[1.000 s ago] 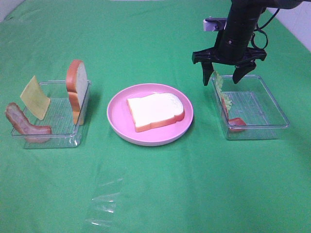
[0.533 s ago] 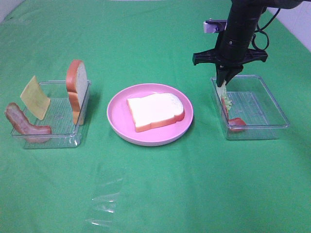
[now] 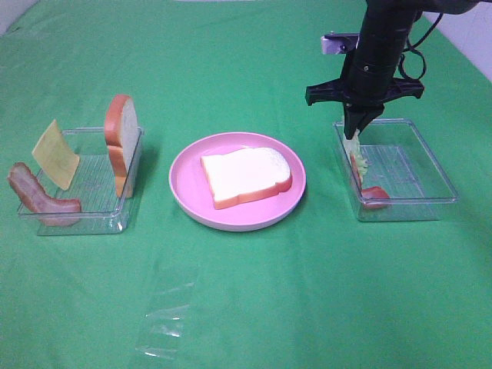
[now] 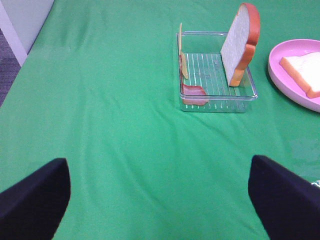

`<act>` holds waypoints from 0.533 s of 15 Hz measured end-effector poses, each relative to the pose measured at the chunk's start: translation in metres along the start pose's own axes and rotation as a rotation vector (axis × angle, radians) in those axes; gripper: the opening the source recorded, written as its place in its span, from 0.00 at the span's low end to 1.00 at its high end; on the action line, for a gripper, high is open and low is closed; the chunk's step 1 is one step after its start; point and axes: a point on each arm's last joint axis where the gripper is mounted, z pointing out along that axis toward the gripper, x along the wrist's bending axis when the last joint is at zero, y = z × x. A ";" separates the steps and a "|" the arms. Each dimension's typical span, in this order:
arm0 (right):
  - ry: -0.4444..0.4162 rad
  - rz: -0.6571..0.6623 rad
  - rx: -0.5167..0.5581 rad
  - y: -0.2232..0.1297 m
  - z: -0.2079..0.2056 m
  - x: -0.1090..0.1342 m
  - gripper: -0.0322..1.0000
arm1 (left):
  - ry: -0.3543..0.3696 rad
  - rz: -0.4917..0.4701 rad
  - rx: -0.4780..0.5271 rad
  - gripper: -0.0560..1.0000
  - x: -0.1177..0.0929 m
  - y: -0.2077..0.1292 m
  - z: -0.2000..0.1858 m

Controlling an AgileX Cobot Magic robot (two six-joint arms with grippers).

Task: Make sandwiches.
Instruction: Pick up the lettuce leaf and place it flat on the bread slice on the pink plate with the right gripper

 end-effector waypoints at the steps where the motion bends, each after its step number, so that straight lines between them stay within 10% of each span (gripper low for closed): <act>1: 0.000 -0.003 0.003 0.000 0.000 0.000 0.05 | 0.000 0.000 0.000 0.89 0.000 0.000 0.000; 8: 0.001 -0.026 -0.106 -0.008 -0.066 -0.005 0.05 | 0.000 0.000 0.000 0.89 0.000 0.000 0.000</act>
